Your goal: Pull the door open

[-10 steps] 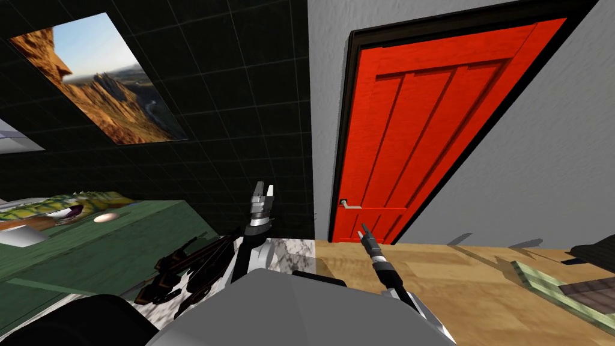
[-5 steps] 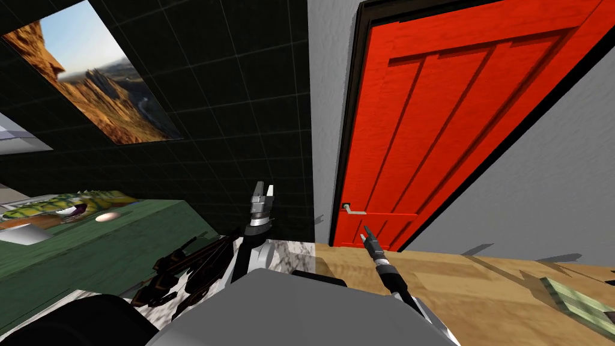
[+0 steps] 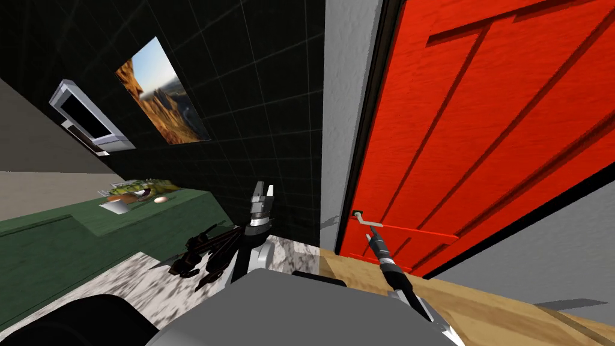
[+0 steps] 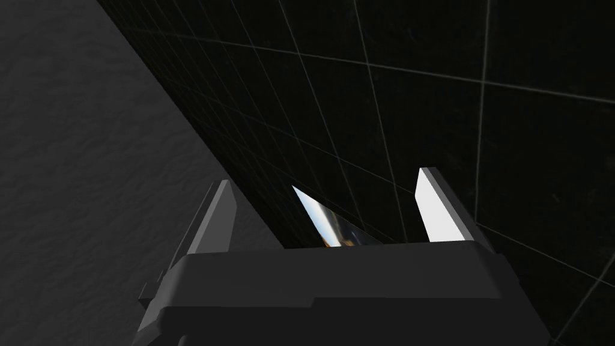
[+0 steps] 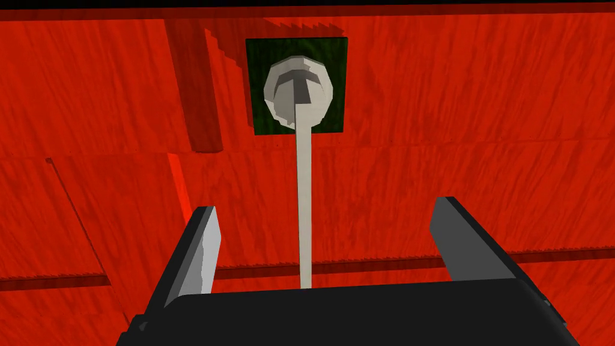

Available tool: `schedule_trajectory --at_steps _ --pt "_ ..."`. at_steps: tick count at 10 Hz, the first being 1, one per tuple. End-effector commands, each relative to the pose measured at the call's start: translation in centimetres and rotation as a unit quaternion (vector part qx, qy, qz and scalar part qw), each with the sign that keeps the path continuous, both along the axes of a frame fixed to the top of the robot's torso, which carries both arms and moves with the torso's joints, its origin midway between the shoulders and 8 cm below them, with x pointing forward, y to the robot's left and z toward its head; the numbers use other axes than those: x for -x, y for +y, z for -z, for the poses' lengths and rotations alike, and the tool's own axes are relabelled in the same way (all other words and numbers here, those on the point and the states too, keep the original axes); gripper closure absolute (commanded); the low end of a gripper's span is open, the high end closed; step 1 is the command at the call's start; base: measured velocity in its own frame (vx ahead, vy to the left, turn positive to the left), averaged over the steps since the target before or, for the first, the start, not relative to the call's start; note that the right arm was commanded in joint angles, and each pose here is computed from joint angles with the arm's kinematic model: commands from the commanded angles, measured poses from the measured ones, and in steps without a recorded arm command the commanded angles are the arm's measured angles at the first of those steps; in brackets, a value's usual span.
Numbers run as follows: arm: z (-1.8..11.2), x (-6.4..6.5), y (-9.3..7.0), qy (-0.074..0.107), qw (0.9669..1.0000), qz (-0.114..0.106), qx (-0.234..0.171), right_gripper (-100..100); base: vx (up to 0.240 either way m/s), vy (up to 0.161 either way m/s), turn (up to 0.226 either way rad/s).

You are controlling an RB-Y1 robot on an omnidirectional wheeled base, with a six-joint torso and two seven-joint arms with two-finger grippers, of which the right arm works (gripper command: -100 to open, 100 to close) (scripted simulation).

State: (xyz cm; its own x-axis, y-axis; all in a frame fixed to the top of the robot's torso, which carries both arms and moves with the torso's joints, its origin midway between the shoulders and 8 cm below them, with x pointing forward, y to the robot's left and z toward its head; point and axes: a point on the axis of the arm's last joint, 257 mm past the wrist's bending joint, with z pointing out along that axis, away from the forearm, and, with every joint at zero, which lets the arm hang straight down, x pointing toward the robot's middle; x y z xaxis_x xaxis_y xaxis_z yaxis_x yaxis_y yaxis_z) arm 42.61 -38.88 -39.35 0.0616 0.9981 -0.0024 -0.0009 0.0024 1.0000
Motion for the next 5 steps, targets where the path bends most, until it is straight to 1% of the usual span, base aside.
schedule_trajectory --at_steps 1,2,3,4,5 --pt "-0.1 -0.2 -1.8 0.001 0.9997 0.023 0.000 -100 0.108 -0.017 0.274" --pt "-0.1 -0.3 -2.5 0.001 0.9995 0.032 0.000 -100 0.099 -0.020 0.181" --pt "-0.1 -0.3 -3.7 0.001 0.9988 0.048 -0.001 -100 0.095 -0.051 0.232" --pt "-0.1 -0.3 -3.7 0.001 0.9988 0.048 -0.001 -100 0.066 -0.049 0.126" --pt "-0.1 -0.3 -3.4 -0.001 0.9990 0.045 -0.001 -100 0.026 -0.018 0.012"
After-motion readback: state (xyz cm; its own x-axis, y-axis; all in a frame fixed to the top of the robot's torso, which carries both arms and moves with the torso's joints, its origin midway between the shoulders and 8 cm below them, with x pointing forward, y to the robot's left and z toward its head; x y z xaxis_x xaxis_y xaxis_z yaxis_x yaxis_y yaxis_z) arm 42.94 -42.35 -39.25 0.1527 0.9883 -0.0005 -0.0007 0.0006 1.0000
